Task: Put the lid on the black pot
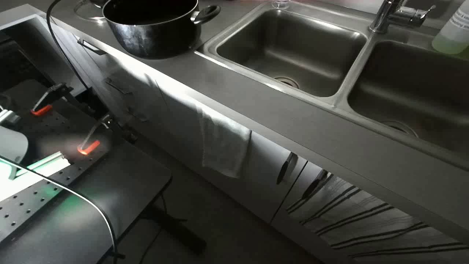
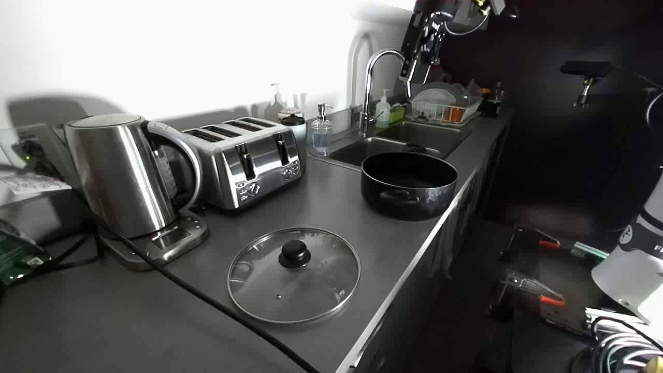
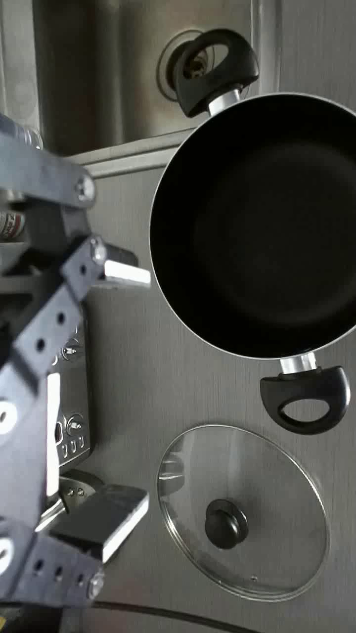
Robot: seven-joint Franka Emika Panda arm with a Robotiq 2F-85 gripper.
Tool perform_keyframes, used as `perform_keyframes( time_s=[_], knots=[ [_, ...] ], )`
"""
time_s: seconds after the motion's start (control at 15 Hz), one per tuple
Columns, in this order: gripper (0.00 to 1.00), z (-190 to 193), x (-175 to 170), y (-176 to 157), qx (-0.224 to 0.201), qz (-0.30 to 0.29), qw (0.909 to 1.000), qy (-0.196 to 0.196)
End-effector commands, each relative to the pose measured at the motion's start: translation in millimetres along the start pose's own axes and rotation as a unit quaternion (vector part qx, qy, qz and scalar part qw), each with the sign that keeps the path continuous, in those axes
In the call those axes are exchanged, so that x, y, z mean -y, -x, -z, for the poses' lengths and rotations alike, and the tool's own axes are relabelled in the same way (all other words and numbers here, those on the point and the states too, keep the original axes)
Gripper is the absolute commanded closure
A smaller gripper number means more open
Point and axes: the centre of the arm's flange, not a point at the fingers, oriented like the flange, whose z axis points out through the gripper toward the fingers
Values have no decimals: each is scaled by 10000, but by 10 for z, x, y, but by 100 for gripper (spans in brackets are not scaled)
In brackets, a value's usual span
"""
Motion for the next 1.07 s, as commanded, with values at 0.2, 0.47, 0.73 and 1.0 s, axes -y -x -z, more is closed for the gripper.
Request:
perform_keyframes(
  time_s=[0.2, 0.47, 0.73, 1.0],
  knots=[
    [0, 5, 1, -2, -5, 0, 10000, 0],
    [0, -12, 13, -27, 28, 47, 10000, 6],
    [0, -128, 177, -111, 195, 337, 9992, 84],
    [0, -283, 464, -185, 384, 820, 9958, 152]
  ],
)
